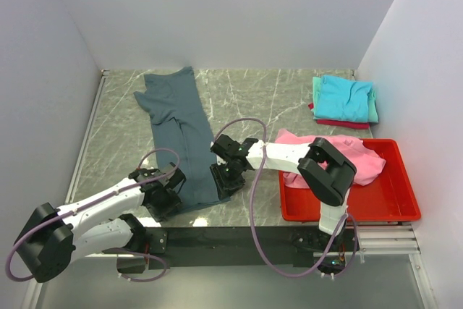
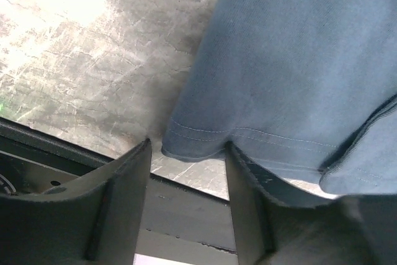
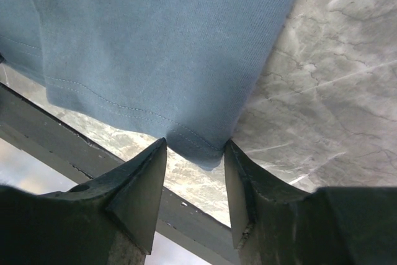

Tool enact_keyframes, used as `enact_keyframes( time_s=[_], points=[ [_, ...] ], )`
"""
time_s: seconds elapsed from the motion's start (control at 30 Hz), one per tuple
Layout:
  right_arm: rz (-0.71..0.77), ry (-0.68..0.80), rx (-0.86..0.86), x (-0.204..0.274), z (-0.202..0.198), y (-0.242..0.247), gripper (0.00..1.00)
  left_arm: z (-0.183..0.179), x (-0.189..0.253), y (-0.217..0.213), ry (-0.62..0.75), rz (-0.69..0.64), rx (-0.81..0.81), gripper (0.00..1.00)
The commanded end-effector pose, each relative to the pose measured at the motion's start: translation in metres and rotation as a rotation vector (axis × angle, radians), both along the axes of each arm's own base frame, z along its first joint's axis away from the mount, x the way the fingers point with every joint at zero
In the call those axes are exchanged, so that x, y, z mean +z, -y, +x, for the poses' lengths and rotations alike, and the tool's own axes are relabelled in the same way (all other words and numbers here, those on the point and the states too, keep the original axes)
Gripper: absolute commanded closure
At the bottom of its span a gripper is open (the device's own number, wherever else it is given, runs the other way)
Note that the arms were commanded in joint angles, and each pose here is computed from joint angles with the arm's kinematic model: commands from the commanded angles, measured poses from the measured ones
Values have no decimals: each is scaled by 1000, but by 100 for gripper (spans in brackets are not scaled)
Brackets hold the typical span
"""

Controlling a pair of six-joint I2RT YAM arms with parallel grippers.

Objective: Fold and stack the t-shirts
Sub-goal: Fold the tshirt

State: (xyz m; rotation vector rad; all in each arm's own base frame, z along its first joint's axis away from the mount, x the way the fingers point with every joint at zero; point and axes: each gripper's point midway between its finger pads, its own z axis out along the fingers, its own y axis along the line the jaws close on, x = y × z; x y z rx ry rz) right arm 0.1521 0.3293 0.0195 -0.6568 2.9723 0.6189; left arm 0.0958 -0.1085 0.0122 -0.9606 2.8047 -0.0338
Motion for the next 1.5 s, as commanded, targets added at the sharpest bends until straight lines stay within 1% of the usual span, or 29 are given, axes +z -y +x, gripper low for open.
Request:
enact_keyframes(
  time_s=[0.0, 0.13, 0.3, 0.37, 0.4, 0.47, 0.5, 0.57, 0.6, 0.63, 0.77, 0.87, 0.97, 1.23, 1.3, 1.4, 1.47],
  points=[
    [-57, 11, 3, -20, 0, 6, 52, 8, -1, -2, 36, 21, 15, 48],
    [-72, 1, 0, -24, -1, 9, 57, 8, -3, -2, 46, 13, 16, 57],
    [-82, -11, 3, -27, -3, 10, 64, 10, -6, 1, 58, -3, -1, 59],
    [-85, -15, 7, -28, -3, 9, 69, 11, -8, 3, 59, -10, -15, 60],
    [-86, -19, 9, -29, -4, 9, 74, 11, -8, 4, 60, -11, -18, 64],
    [-91, -27, 15, -30, -5, 9, 79, 12, -9, 5, 64, -14, -32, 69],
    [-94, -28, 19, -31, -5, 9, 85, 14, -8, 6, 72, -18, -35, 77],
    [-90, -32, 30, -30, -6, 9, 93, 16, -6, 7, 81, -18, -44, 86],
    [-93, -31, 40, -28, -7, 10, 100, 18, -2, 8, 89, -22, -51, 97],
    [-97, -31, 41, -26, -6, 12, 100, 20, 0, 9, 95, -22, -55, 99],
    [-110, -18, 70, -7, -6, 16, 100, 27, 20, 16, 124, -42, -113, 99],
    [-139, -9, 99, 9, -9, 29, 100, 23, 30, 23, 110, -75, -183, 99],
    [-164, -27, 121, 21, -20, 45, 100, 10, 36, 35, 69, -159, -244, 99],
    [-179, -110, 145, 56, -58, 83, 100, -17, 63, 40, 21, -265, -314, 99],
    [-178, -122, 148, 64, -63, 86, 100, -22, 71, 43, 16, -296, -328, 100],
    [-155, -112, 146, 77, -56, 75, 100, -18, 81, 47, 35, -305, -325, 99],
    [-110, -82, 130, 92, -40, 59, 100, -9, 87, 54, 50, -316, -304, 99]
  ],
)
